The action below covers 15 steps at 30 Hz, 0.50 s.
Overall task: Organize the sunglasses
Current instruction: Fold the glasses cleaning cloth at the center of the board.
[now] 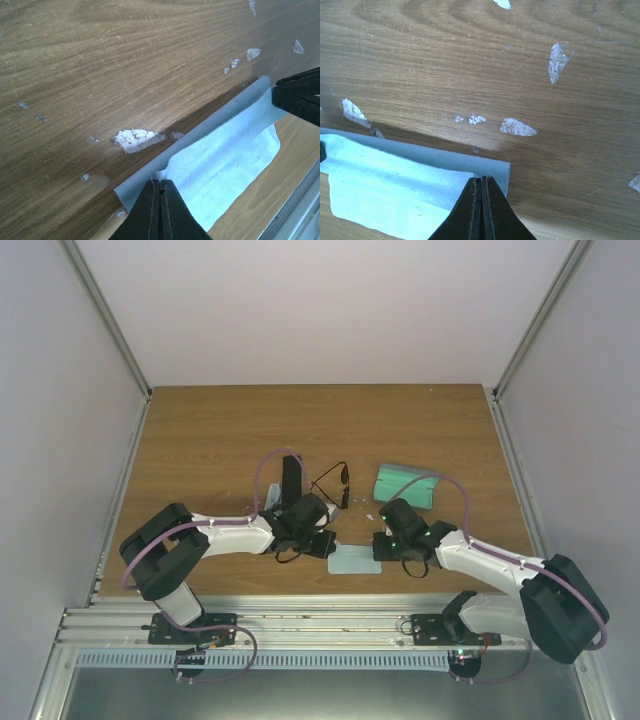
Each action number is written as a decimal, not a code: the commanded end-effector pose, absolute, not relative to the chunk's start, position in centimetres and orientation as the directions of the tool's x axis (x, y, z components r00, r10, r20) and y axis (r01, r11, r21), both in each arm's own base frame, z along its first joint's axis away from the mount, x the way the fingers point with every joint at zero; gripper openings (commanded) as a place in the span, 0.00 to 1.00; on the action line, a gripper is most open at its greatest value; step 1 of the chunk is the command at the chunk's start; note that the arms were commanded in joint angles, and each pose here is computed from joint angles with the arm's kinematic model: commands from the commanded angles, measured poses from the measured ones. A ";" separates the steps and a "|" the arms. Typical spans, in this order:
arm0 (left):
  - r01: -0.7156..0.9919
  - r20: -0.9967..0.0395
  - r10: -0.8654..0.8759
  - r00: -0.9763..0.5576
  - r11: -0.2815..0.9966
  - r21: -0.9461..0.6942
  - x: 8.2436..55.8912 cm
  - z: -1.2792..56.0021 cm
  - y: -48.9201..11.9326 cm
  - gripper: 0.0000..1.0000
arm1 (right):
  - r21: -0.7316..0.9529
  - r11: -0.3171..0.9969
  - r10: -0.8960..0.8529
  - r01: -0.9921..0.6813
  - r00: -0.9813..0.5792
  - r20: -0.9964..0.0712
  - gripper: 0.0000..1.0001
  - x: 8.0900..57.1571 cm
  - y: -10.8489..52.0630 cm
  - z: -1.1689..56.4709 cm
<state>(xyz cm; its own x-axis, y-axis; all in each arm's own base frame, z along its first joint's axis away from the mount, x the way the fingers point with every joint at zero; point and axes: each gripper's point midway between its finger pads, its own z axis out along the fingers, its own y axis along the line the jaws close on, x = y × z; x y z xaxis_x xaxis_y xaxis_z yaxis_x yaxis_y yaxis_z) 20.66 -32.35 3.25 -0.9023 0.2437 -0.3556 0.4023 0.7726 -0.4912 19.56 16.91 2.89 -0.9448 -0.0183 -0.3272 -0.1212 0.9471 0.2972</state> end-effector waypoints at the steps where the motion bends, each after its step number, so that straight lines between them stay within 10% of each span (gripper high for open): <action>1: 0.410 -0.367 0.240 -0.899 0.759 -0.506 20.5 3.2 -32.8 0.00 | 0.292 0.950 -0.013 -0.111 -0.948 -0.317 0.00 19.1 16.7 2.5; 15: 0.427 -0.327 0.280 -0.903 0.682 -0.594 18.5 3.6 -33.6 0.37 | 0.449 0.875 -0.061 -0.179 -0.962 -0.265 0.21 16.6 19.0 3.0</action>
<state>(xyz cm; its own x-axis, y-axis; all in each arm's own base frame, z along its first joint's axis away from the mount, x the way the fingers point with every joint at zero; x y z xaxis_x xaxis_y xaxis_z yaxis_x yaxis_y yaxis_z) 19.51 -32.69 2.94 -0.9137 0.2556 -0.3159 0.3943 0.7456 -0.5373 17.80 17.88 2.38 -0.9586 -0.0449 -0.2810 -0.1512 0.9170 0.3693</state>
